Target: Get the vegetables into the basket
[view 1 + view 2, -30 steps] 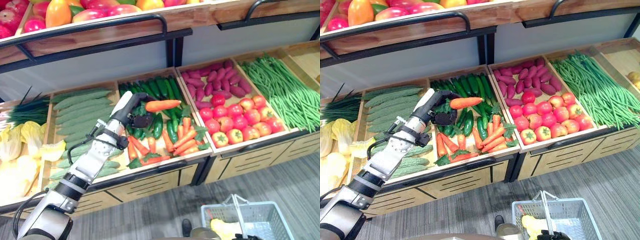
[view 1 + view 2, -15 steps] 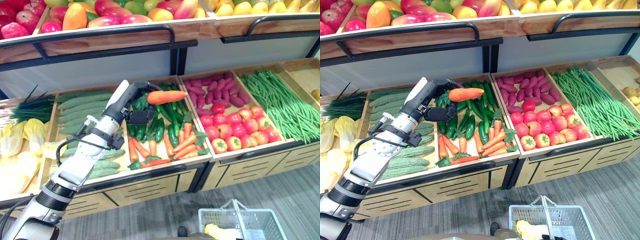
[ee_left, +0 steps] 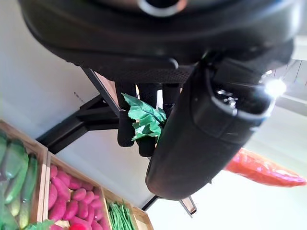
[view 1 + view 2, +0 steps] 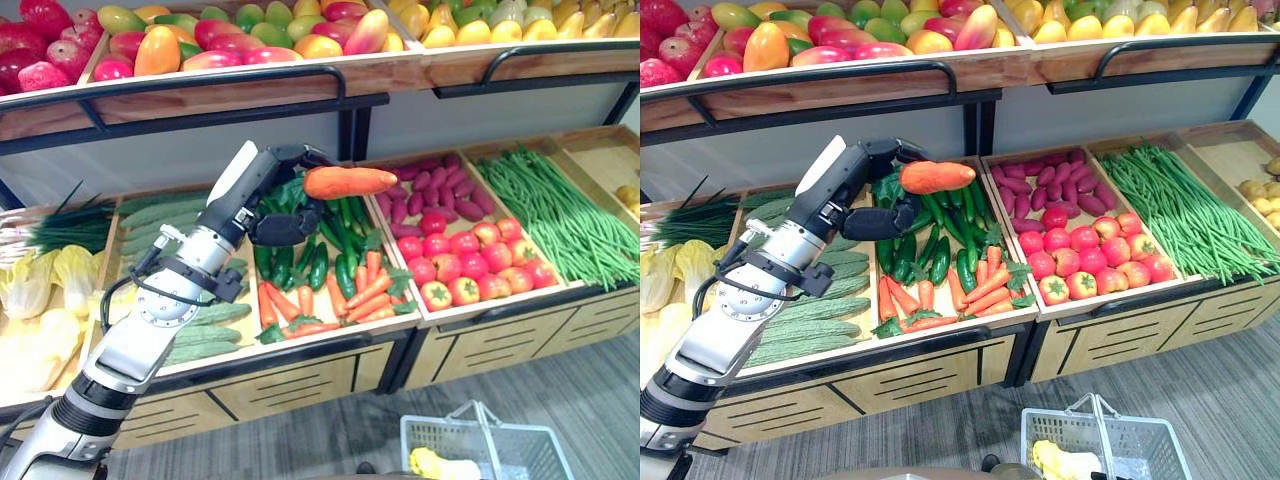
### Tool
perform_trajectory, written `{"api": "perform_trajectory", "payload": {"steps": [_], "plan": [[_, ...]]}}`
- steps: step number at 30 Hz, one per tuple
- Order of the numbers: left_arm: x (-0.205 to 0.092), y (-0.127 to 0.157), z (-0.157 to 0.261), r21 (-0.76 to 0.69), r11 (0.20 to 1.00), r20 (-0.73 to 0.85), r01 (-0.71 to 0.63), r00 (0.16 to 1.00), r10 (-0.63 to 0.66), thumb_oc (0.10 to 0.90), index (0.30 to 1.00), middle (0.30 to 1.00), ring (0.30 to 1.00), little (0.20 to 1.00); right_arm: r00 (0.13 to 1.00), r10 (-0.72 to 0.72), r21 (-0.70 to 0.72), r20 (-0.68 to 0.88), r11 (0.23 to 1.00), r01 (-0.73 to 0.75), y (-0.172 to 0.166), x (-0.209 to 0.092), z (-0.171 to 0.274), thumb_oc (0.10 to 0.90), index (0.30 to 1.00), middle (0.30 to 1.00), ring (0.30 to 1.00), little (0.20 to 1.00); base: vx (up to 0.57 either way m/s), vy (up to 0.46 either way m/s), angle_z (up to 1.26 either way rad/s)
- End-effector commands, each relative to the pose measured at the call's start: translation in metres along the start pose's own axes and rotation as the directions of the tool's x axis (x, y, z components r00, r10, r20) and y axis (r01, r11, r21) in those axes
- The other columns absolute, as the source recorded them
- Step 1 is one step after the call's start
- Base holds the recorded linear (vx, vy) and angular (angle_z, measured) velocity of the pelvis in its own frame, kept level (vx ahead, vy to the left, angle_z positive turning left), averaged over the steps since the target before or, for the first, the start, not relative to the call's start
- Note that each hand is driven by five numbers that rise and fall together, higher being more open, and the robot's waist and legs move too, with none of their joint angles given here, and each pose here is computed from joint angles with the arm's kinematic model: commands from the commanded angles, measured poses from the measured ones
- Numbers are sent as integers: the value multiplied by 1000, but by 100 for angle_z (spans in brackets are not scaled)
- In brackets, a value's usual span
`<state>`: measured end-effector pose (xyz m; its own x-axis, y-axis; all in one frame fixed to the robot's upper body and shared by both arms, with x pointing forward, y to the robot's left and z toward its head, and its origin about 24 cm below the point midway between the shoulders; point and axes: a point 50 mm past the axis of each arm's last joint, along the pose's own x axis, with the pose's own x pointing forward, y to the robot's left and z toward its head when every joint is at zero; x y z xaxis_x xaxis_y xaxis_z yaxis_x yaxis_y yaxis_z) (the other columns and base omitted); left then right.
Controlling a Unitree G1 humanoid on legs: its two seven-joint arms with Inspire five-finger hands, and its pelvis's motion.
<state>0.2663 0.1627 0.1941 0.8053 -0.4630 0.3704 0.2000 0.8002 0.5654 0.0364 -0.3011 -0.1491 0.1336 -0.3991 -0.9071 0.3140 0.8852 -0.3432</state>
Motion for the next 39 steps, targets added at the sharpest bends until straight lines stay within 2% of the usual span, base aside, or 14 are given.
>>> {"api": "perform_trajectory", "payload": {"steps": [1,7,13,17,26,32,39], "plan": [[11,22,36,30,996,204,-79,976,71,400,300,300,300,300,993,-58,46,104,998,53,-16,0,35,400,300,300,300,300,-45,25,-27],[19,18,42,11,999,239,-52,970,48,400,300,300,300,300,990,-40,66,132,997,31,-7,0,42,400,300,300,300,300,-63,78,-39],[34,8,57,-1,1000,318,0,948,0,400,300,300,300,300,980,5,69,201,997,-19,16,-2,62,400,300,300,300,300,-135,53,-47],[36,7,56,4,999,314,32,949,-32,400,300,300,300,300,970,63,37,234,997,-73,38,-5,69,400,300,300,300,300,-98,17,-113],[26,10,52,7,1000,281,19,959,-20,400,300,300,300,300,961,120,-21,248,993,-119,57,-8,78,400,300,300,300,300,-119,-91,-92],[22,9,48,19,1000,259,17,966,-22,400,300,300,300,300,961,119,-66,248,992,-106,57,-8,80,400,300,300,300,300,-46,-201,-119],[23,-1,47,-16,999,260,51,965,-45,400,300,300,300,300,972,83,-31,219,996,-79,40,-5,64,400,300,300,300,300,-43,-206,-3]]}}
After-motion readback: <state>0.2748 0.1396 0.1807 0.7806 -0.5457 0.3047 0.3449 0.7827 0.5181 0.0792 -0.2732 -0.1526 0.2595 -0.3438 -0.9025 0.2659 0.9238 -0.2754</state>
